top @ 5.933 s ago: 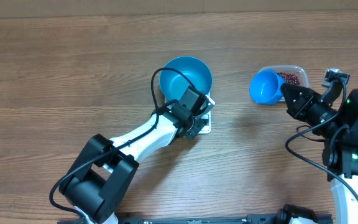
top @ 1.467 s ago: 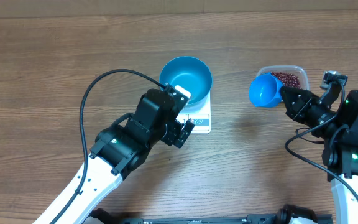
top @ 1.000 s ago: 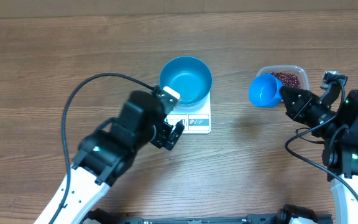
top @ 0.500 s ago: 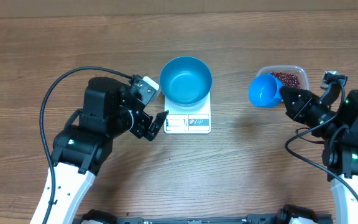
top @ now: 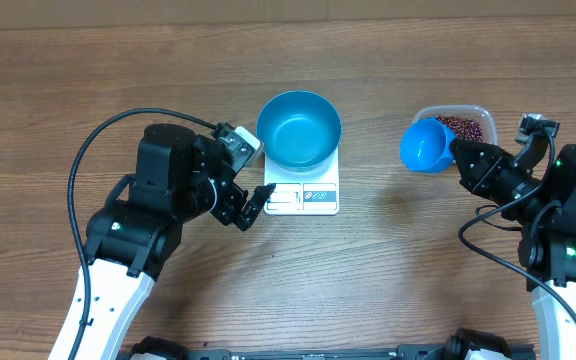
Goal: Scoop item into bowl and weigh 150g on scale
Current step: 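Lift the left gripper back from the scale buttons to hover beside the scale, then lower the blue scoop with the right gripper into the bean tub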
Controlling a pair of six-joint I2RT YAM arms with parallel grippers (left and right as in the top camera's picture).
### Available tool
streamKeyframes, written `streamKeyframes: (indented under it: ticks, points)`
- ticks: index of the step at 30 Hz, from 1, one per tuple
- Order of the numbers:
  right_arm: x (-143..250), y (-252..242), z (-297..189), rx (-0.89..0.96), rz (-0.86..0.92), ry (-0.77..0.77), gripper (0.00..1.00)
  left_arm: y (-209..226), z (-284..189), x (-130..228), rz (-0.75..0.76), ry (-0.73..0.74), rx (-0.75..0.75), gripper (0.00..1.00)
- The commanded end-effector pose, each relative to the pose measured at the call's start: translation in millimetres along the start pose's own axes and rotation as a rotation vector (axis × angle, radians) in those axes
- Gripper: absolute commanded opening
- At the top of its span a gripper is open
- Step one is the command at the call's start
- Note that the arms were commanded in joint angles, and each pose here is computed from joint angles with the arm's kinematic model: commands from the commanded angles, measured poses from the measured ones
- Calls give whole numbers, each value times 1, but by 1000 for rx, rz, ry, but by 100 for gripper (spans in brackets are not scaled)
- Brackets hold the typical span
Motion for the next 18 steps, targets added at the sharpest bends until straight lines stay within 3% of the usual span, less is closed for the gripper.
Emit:
streamKeyframes:
  ticks: [1,18]
  points:
    - [-9,5,-5,-4,-21,-29,4,0,6,5,4,20,21,100]
    - [-9,5,-5,-4,-21,-29,4,5,24,14,-19,80,31,100]
Point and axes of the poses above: each gripper's point midway between its finger pads, its own z axis out along the fingers, its own y axis along the line the jaws close on, x = y × z, the point moved 3 cm from there along -z, back along the fingers, and after that the axes turned 7 degrees about -z, right-handed, at the moved point
